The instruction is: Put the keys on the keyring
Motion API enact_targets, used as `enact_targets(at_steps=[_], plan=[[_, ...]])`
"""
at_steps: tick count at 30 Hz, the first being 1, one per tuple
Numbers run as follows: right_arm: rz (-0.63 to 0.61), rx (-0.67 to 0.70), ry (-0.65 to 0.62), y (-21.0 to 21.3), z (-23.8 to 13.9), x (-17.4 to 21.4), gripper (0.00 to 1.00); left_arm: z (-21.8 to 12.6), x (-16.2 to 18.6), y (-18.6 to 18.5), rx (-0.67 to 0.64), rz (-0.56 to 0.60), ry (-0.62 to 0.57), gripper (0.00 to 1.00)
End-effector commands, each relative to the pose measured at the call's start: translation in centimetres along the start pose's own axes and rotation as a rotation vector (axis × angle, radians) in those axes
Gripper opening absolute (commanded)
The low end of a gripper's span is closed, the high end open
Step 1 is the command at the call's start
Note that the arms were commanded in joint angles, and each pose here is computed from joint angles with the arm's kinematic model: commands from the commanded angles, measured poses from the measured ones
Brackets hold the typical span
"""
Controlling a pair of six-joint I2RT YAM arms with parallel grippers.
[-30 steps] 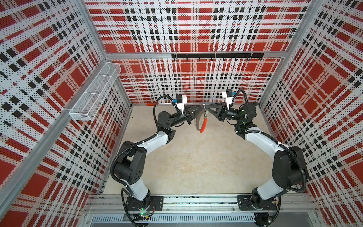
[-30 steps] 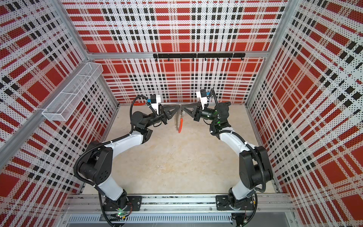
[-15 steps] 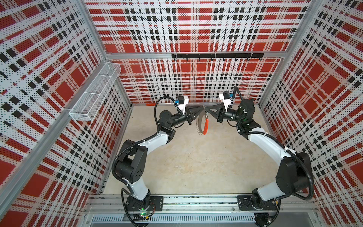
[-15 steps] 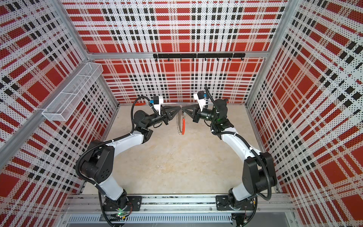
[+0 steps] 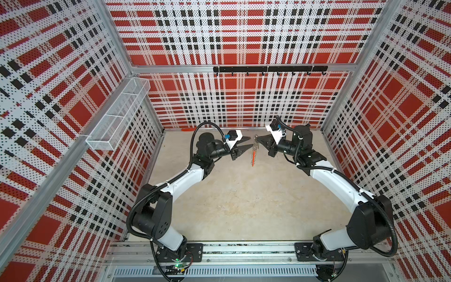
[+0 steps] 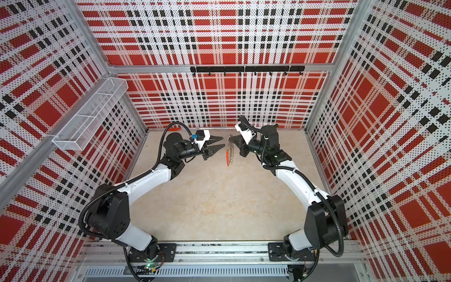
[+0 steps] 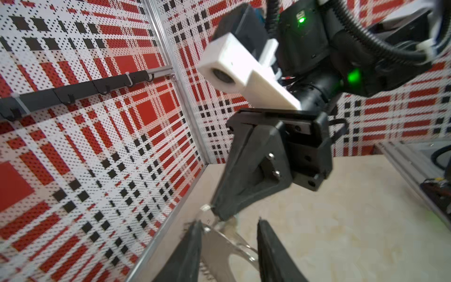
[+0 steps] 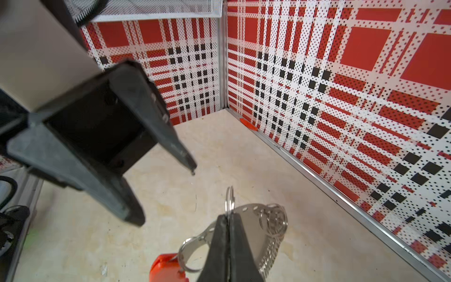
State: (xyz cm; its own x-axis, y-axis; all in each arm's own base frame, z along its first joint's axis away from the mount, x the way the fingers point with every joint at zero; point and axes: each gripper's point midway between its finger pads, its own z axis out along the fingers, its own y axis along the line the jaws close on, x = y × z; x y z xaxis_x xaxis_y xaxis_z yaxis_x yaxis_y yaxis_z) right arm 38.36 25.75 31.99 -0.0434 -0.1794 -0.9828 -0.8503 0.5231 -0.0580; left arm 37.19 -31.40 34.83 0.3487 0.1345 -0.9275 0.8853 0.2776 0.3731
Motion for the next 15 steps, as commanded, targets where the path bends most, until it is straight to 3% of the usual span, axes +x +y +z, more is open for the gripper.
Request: enact_targets(at_steps=[1, 5, 15], plan=[[-0.103, -0.011, -0.030, 1.1, -0.7, -1.3, 0.00, 0.0, 4.6, -2.0, 0.129, 0.063, 0.244, 0.42], [-0.098, -0.031, -0.029, 1.5, -0.6, -1.2, 0.00, 0.3, 4.9, -1.7, 0.152, 0.082, 0.277, 0.41], [-0.099, -0.061, -0.015, 2.4, -0.4, -1.2, 0.00, 1.5, 3.7, -1.4, 0.231, 0.114, 0.228, 0.36]])
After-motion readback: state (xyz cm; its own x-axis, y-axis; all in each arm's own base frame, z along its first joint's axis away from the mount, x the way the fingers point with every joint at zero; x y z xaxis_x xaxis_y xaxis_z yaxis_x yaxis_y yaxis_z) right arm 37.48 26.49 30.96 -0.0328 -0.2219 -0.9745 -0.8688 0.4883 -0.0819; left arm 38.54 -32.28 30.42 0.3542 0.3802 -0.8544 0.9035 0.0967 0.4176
